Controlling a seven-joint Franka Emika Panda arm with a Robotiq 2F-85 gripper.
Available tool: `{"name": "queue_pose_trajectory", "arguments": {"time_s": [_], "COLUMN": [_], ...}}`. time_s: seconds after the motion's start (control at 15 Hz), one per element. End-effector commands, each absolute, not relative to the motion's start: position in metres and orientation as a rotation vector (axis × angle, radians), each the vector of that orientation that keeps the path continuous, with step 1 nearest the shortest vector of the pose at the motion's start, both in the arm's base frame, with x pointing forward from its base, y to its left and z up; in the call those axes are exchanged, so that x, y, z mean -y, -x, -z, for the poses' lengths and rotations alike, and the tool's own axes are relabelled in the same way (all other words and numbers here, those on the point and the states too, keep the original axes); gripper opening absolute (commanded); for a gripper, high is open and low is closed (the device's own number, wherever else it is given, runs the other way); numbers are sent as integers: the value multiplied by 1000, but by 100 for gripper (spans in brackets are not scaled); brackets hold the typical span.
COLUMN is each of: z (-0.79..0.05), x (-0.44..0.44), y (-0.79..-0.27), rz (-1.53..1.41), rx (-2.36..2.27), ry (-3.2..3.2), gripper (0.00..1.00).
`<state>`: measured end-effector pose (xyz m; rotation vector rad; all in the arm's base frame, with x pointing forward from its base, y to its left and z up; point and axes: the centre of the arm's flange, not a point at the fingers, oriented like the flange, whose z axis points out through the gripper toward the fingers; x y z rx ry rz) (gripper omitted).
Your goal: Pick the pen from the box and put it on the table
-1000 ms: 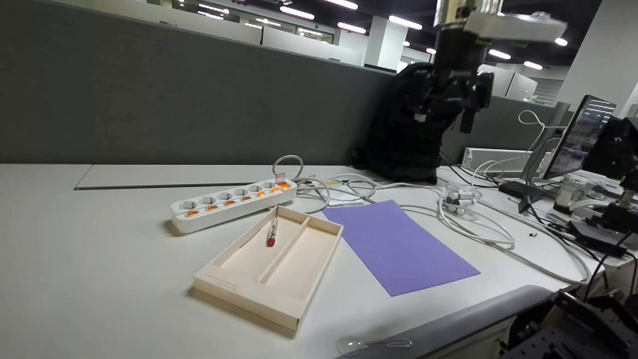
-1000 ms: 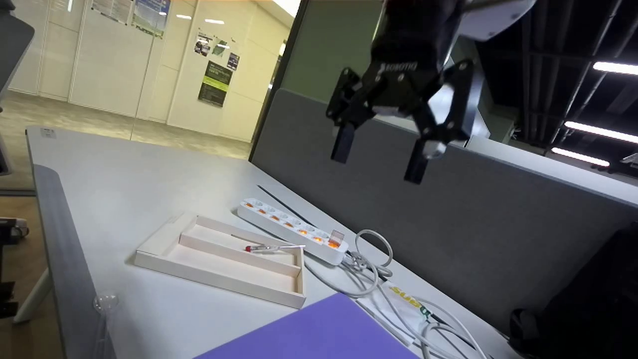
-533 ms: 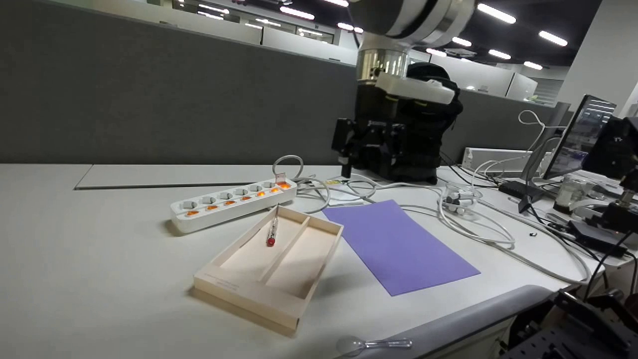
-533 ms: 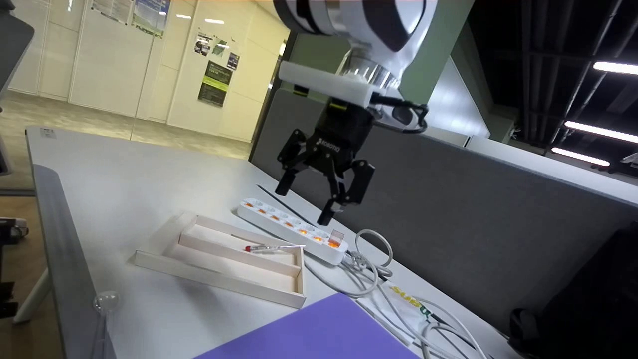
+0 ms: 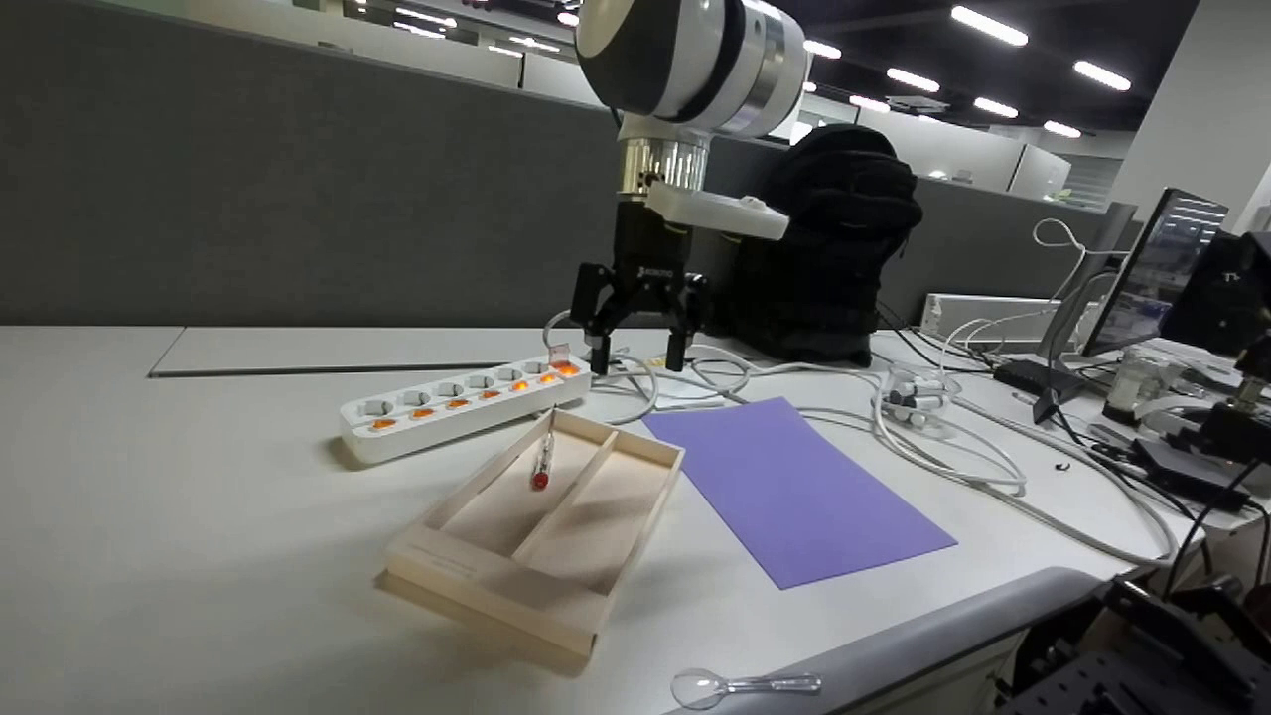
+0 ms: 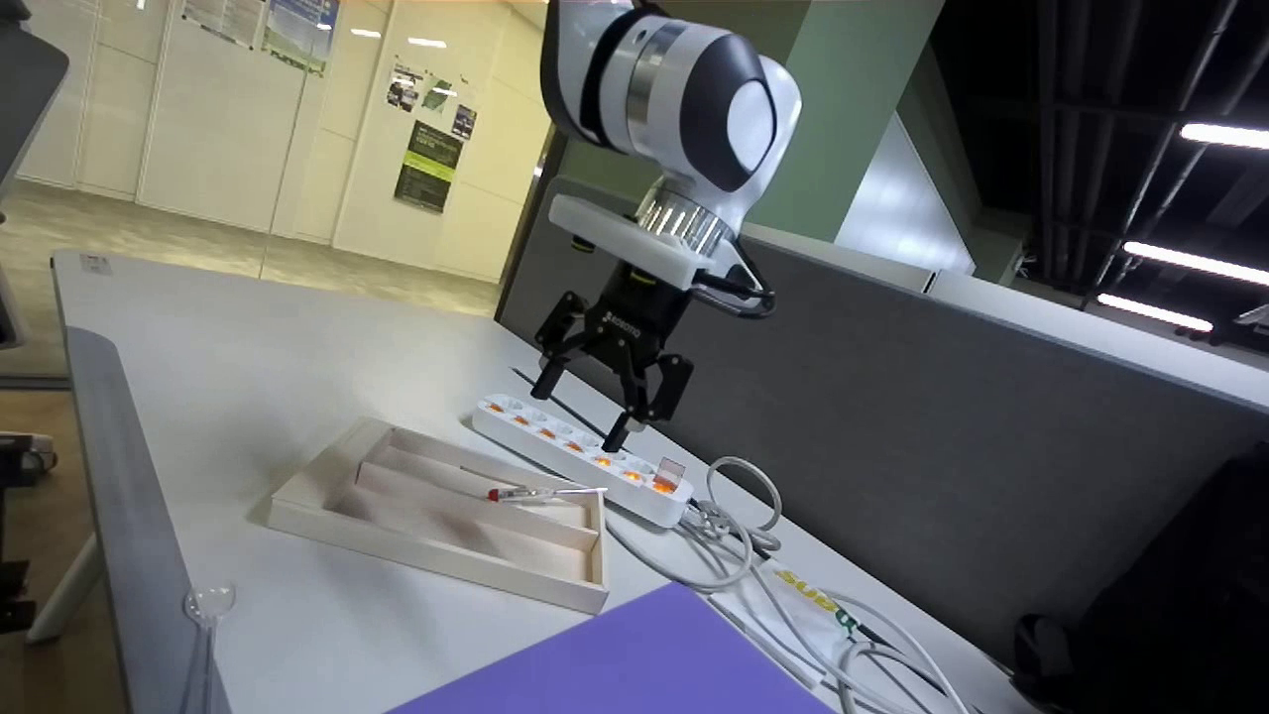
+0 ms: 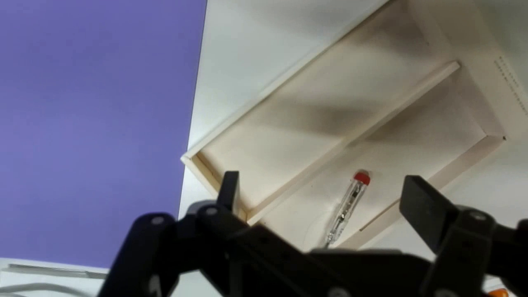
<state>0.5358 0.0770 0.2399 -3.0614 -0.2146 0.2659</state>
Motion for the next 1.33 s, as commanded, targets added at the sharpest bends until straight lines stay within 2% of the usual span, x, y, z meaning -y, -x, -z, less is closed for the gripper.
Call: {"name": "queue_pose_trajectory", "arguments": {"time_s": [0.0,0.6,1.27], "z": [-240,-227,-168], "x": [-78,-96,-141], "y": [-540,-554,-571], "rz": [-258,-174,58], "rx": [217,358,606], "ry": [3065,3197,3187], "gripper": [100,100,100]}}
